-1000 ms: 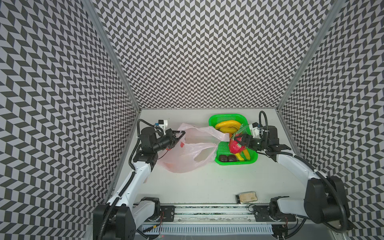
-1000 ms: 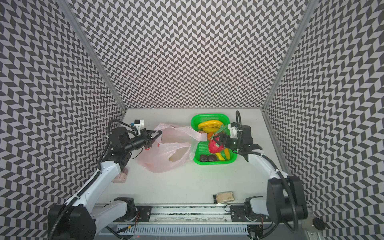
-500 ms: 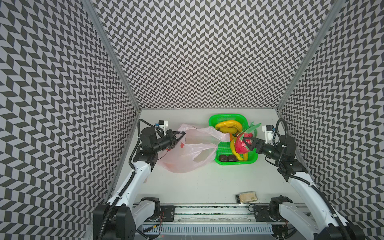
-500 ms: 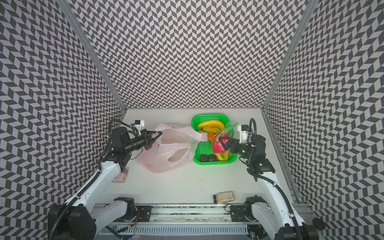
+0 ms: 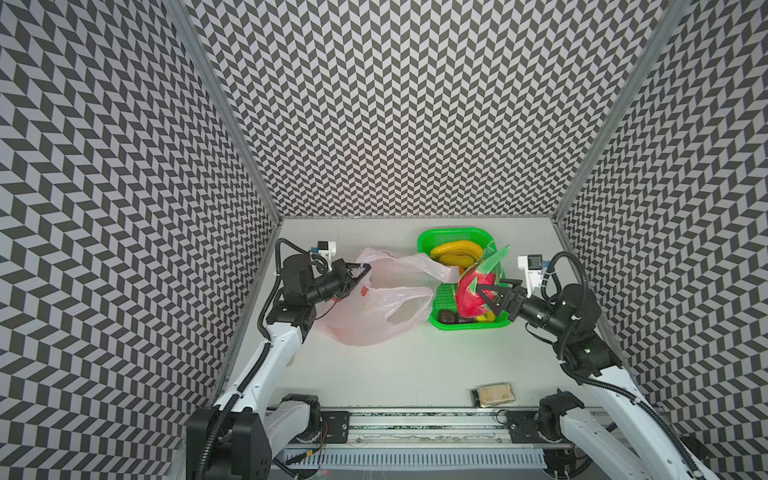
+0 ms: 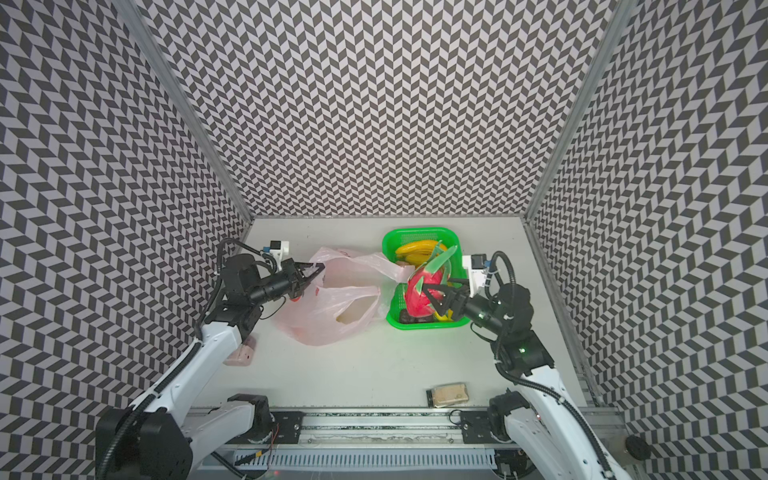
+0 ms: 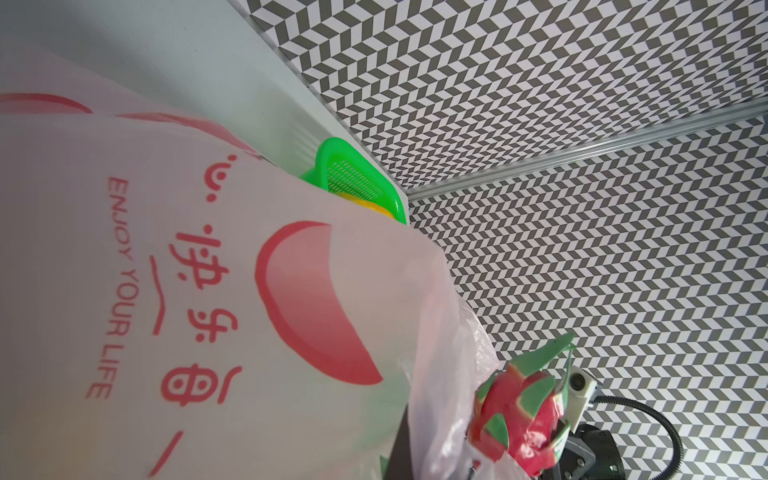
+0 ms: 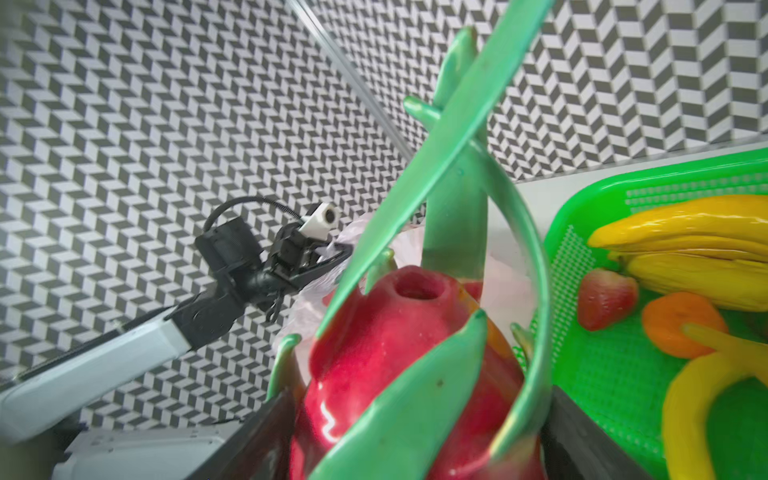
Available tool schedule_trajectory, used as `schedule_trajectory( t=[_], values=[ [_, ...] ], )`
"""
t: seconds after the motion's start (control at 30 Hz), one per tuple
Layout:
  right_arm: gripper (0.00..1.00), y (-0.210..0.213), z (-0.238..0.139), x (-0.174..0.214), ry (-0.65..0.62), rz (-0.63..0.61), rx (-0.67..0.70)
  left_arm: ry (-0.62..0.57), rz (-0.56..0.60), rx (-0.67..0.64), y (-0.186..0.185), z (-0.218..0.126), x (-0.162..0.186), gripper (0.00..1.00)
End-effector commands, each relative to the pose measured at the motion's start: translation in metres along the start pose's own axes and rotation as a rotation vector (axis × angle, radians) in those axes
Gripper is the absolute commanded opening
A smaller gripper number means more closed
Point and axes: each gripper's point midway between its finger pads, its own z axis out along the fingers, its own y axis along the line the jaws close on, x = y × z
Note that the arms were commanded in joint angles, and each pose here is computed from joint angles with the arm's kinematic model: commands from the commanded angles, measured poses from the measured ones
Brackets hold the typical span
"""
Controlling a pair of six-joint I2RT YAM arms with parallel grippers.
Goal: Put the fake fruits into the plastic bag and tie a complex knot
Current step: 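Lower the dragon fruit into the pink bag and open the right gripper, then withdraw the right gripper from the bag back over the basket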
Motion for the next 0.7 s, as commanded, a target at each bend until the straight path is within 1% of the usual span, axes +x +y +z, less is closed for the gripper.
schedule_trajectory(
  t=[0.0, 0.27, 0.33, 0.4, 0.5, 0.67],
  values=[
    [0.66, 0.03, 0.007, -0.024, -0.129, -0.109, -0.075, 0.011, 0.034, 0.02, -0.01, -0.001, -0.001, 0.0],
    [0.65, 0.034, 0.049, -0.021, -0.128, -0.195, -0.07, 0.037, 0.049, 0.024, -0.01, -0.001, 0.003, 0.0],
    [0.65, 0.029, 0.058, -0.019, -0.128, -0.218, -0.042, 0.039, 0.051, 0.021, -0.008, 0.0, 0.003, 0.0],
    [0.65, 0.018, 0.068, -0.014, -0.115, -0.201, -0.022, 0.039, 0.043, 0.015, -0.005, 0.0, 0.003, 0.0],
    [0.65, 0.01, 0.079, -0.005, -0.061, -0.161, -0.013, 0.037, 0.038, 0.007, 0.0, 0.002, 0.004, 0.0],
    [0.65, 0.004, 0.082, 0.0, -0.009, -0.186, 0.034, 0.04, 0.027, -0.003, 0.007, 0.005, 0.003, 0.0]
  ],
)
